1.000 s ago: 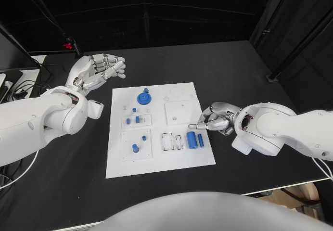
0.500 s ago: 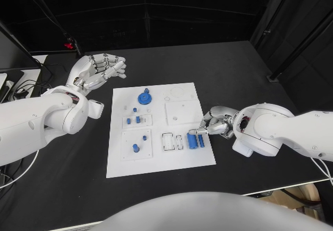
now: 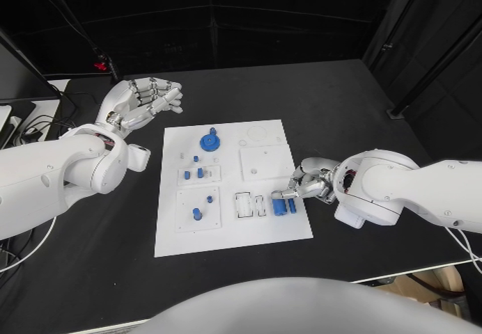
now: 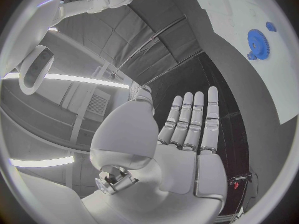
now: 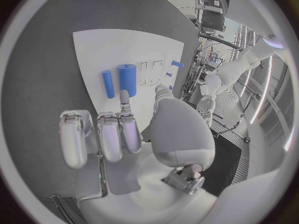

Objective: Assemble the parts on the task board

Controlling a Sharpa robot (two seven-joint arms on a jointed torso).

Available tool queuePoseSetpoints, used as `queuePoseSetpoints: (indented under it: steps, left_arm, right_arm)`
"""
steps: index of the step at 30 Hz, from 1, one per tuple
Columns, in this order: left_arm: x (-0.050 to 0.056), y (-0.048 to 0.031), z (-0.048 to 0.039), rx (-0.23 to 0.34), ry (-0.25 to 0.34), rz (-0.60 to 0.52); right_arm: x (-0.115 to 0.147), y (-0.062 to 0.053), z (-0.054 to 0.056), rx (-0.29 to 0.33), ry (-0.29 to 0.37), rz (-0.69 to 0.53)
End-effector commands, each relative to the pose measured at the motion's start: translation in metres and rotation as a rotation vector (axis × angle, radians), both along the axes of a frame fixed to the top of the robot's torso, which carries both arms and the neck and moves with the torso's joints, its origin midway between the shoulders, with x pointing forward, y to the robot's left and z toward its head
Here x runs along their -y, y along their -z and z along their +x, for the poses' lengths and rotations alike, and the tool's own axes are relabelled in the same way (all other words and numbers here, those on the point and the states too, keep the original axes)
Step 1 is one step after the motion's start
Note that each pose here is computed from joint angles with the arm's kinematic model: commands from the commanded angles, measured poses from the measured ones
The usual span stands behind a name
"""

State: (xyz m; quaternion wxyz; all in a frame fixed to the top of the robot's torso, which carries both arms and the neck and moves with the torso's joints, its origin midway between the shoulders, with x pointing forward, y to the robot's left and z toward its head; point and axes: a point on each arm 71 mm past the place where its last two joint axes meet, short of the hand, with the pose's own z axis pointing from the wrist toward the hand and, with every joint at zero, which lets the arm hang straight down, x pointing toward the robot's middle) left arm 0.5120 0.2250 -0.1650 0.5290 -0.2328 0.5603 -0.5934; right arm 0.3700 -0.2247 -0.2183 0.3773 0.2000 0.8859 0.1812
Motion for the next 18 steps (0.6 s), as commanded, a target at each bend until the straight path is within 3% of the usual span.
queuePoseSetpoints:
  steps: [1, 18]
  left_arm:
    - [0.0005, -0.0016, -0.0005, 0.008, 0.011, -0.009]
    - [0.0001, -0.0016, -0.0004, 0.007, 0.011, -0.009]
  right_arm:
    - [0.0002, 0.0024, -0.0013, -0.038, -0.013, -0.039]
    - [-0.0085, 0.0054, 0.0, -0.07, -0.036, -0.039]
